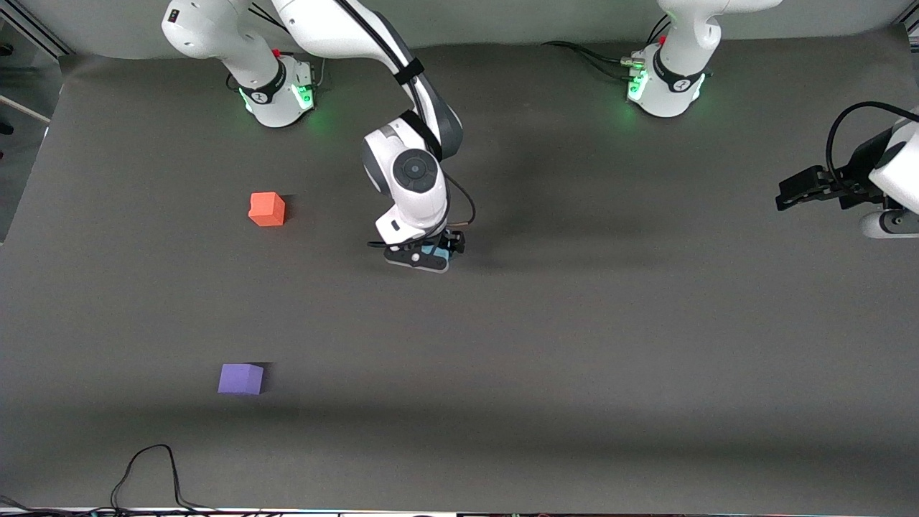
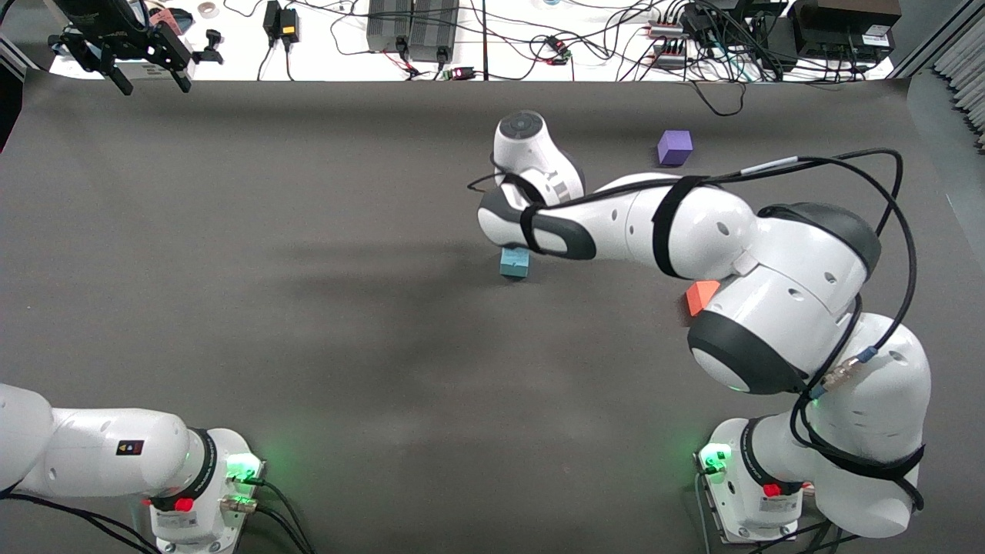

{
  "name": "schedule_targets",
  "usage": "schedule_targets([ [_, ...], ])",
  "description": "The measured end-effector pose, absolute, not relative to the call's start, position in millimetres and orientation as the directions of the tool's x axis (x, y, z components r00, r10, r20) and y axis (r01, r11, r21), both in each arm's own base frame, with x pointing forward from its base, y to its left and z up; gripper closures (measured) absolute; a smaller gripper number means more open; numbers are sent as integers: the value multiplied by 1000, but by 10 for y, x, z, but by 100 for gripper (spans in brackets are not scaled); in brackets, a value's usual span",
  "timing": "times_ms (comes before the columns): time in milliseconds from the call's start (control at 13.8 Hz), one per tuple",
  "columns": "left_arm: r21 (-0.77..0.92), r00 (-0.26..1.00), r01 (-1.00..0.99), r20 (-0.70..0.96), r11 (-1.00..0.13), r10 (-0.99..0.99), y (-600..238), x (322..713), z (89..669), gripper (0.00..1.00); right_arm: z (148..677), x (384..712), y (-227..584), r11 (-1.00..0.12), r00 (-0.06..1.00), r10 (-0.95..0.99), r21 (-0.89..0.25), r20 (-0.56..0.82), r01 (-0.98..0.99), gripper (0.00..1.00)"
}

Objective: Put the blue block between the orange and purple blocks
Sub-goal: 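Hand the blue block from the left gripper to the right gripper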

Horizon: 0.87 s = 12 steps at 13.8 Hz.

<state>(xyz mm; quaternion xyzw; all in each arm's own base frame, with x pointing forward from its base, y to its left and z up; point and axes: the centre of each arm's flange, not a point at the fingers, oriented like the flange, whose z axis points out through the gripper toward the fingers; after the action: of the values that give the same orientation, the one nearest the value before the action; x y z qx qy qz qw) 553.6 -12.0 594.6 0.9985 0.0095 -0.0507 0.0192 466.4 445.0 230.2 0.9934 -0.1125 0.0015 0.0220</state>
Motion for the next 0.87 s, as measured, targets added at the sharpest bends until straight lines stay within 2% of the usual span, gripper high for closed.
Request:
schedule_targets([
  [434, 38, 995, 9, -101, -999, 5, -132, 5536, 5945, 0, 2010, 4347, 4440, -980, 981, -194, 49, 31, -195, 0],
  [651, 40, 994, -14, -104, -999, -18, -157, 5545, 5925, 0, 1972, 4328, 4397, -979, 980, -196, 50, 35, -198, 33],
  [723, 41, 994, -38, -105, -998, -42, -159, 5550, 5914, 0, 2000, 4336, 4396, -979, 980, -198, 46, 36, -199, 41],
  [867, 36, 992, -65, -106, -997, -69, -151, 5554, 5906, 0, 2075, 4391, 4355, -980, 980, -193, 43, 38, -195, 41],
])
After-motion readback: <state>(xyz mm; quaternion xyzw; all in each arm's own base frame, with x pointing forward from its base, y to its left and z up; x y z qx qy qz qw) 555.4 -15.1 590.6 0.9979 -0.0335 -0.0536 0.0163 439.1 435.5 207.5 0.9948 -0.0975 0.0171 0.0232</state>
